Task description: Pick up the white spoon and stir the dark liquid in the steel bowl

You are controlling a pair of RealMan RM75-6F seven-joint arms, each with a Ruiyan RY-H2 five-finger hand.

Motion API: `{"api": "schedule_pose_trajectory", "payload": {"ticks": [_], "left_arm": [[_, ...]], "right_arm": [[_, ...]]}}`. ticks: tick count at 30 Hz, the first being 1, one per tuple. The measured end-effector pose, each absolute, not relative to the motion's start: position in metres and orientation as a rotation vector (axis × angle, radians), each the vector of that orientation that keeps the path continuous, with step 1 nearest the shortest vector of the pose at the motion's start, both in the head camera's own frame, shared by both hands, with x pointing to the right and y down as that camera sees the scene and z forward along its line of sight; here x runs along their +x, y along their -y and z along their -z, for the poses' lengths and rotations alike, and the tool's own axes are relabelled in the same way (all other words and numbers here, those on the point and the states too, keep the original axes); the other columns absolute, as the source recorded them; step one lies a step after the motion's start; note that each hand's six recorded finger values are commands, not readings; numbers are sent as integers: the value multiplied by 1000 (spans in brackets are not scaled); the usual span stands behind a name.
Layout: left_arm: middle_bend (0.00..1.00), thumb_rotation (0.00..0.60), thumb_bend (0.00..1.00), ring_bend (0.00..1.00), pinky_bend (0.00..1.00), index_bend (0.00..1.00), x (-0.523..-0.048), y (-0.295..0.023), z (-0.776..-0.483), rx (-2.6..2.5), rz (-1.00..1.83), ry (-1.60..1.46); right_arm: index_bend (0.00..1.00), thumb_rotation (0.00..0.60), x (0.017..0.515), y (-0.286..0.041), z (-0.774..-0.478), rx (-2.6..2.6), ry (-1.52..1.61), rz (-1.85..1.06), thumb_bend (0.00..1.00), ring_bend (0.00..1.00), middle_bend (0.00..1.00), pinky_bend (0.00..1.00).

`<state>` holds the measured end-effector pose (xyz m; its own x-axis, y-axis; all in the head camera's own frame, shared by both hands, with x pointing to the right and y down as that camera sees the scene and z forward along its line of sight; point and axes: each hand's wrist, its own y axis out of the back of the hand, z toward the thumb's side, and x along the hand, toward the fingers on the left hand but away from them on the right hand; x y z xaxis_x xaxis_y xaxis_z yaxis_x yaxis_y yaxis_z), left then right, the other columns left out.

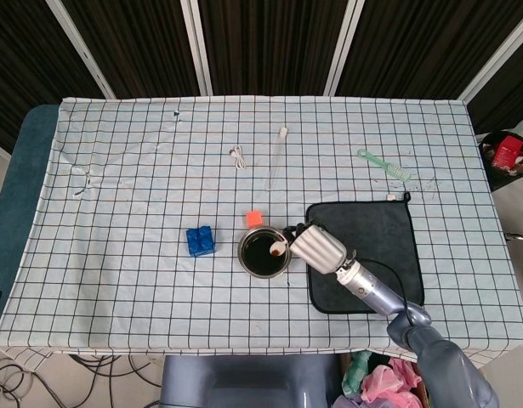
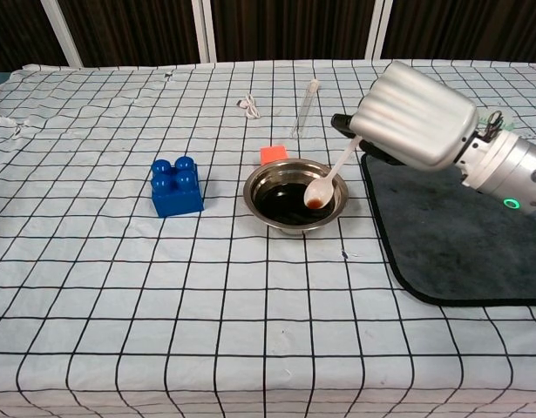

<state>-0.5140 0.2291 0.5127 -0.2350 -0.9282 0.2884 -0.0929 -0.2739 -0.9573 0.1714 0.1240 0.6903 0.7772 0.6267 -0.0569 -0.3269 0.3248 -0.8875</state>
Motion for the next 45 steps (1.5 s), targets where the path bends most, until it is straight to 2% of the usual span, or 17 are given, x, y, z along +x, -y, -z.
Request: {"api": "schedule_pose_trajectory", "payload": {"ticks": [8,16,26,45], "left_arm": [[5,600,196,0,0,97,-513,-229,-512,-1341,1583,-1289],[5,600,195,0,0,97,-513,-229,-512,-1343,1581,-1292],[5,600,196,0,0,97,-516,-229,-510,-1340,1579,-1302],[6,600,195,0,0,97,-516,-228,-512,-1333,1586,-1297]], "right_arm": [[700,600,168,-144,-682,-1115,330,-579,388,1000,817,1000],[700,600,152,-149,-681,-1146,341,-570,388,1000,817,1000],[702,600,128,-139,-688,-1156,363,-589,388,1000,817,1000],[702,600,142,-119,-702,-1124,348,-675,387,1000,817,1000]]}}
